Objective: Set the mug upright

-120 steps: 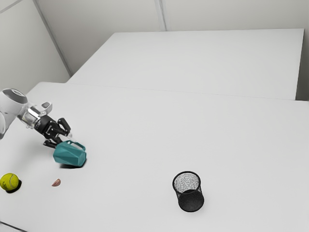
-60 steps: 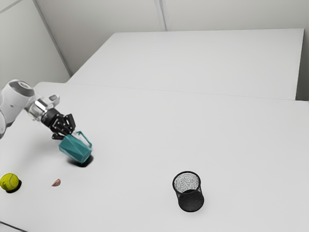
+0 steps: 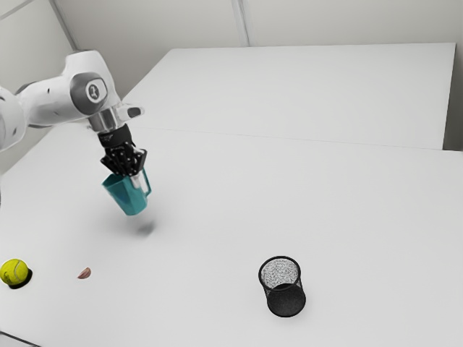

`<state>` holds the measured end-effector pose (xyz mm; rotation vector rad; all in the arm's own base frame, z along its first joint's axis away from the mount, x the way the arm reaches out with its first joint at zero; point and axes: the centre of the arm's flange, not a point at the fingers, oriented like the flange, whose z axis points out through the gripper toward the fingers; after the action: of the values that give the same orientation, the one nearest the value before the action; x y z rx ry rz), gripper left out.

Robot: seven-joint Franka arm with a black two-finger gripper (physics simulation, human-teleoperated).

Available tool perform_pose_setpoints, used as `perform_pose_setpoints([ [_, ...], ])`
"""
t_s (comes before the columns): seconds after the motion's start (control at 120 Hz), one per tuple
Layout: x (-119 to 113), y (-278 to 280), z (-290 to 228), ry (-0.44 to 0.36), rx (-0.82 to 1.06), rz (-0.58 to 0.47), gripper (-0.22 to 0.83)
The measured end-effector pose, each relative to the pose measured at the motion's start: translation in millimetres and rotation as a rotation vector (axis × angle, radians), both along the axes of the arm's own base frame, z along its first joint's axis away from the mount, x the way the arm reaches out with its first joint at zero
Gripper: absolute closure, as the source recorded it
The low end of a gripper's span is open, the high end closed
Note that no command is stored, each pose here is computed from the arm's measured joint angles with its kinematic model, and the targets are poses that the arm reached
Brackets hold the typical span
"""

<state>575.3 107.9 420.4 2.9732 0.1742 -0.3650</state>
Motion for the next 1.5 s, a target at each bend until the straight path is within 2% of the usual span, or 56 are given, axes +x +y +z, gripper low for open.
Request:
perform_pose_setpoints([
  [0.192, -1, -48, 5, -0.076, 0.123, -0.034, 0.78],
  [0.4, 8, -67, -5, -0.113, 0.161, 0.023, 0.78],
  [0.825, 18, -92, -47, -0.078, 0.172, 0.131, 0.78],
  [1.175, 22, -98, -74, -0.048, 0.190, 0.181, 0.78],
  [1.358, 22, -111, -65, -0.067, 0.208, 0.163, 0.38],
  [1.5, 20, -114, -43, -0.101, 0.222, 0.166, 0.20],
])
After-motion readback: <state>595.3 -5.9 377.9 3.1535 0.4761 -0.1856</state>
